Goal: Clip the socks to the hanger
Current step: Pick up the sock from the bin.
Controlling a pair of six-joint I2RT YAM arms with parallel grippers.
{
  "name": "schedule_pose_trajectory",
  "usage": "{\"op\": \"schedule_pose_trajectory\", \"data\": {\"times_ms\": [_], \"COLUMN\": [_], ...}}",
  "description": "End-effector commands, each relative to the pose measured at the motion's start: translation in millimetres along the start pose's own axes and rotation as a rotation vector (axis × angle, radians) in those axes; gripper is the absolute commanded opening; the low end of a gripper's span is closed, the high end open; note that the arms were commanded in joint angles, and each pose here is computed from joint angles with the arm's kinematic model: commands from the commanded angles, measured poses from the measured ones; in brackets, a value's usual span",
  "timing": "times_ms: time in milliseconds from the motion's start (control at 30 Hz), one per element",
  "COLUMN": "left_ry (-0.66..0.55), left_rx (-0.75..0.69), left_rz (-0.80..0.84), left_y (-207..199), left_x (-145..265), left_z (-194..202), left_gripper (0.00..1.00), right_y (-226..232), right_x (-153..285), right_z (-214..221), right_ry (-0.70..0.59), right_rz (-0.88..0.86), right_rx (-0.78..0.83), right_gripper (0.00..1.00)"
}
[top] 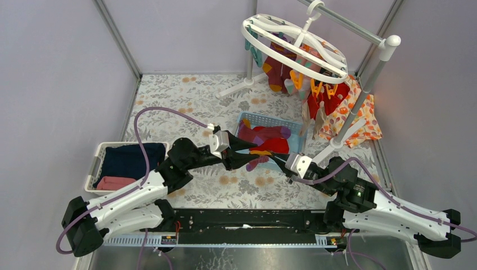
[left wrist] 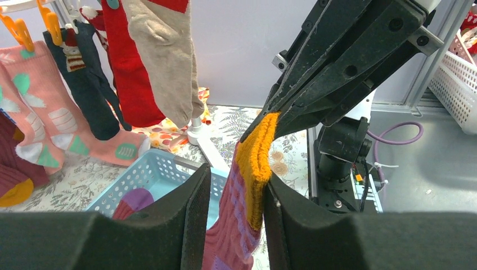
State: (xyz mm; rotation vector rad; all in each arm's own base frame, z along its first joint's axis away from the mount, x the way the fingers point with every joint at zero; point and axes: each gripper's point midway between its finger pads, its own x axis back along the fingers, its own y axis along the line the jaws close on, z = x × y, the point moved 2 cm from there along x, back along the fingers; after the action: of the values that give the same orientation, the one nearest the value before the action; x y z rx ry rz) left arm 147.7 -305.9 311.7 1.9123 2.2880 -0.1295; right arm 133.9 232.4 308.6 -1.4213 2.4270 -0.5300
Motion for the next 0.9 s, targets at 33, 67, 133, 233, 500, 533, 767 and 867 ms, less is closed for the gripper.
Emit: {"op": "schedule_pose_trajectory", "data": {"times_ms": [33,67,133,233,500,533,767,867], "left_ry": [-0.016,-0.014,-0.016,-0.032,-0.154,-0.168,-0.17,-0.154], "left_rx": [-0.015,-0.013,-0.012,-0.01,0.097,0.123,0.354,0.458], "left_rz": [0.01,0.012,0.014,0.011,-0.185,-0.197,-0.136,-0.154], "left_y": [-1.7,-2.0,-2.7,-3.2,21.6,25.5,45.8,60.7], "left_x": [-3.3,-3.3,-3.1,-1.9,10.5,10.7,-22.0,-45.7], "left_z": [-10.7,-10.2,-10.8,-16.6,-69.2,-76.5,-116.8,-126.6], "left_gripper": [0.42,0.42,0.42,0.47,0.99,0.99,0.99,0.96], "right_y": [-14.2,-13.7,-14.7,-16.8,-49.0,-53.9,-83.8,-96.8], "right_x": [3.8,3.7,4.5,5.7,27.1,30.8,50.6,57.0], "right_z": [-24.1,-23.1,-24.2,-24.8,-33.0,-36.0,-58.9,-70.4], "right_ry": [-0.057,-0.055,-0.059,-0.058,-0.03,-0.034,-0.054,-0.067], "right_rz": [0.041,0.04,0.045,0.056,0.222,0.245,0.371,0.423], "right_rx": [0.002,0.003,0.001,-0.004,-0.072,-0.082,-0.135,-0.157], "right_gripper": [0.03,0.03,0.03,0.03,0.02,0.03,0.03,0.02]}}
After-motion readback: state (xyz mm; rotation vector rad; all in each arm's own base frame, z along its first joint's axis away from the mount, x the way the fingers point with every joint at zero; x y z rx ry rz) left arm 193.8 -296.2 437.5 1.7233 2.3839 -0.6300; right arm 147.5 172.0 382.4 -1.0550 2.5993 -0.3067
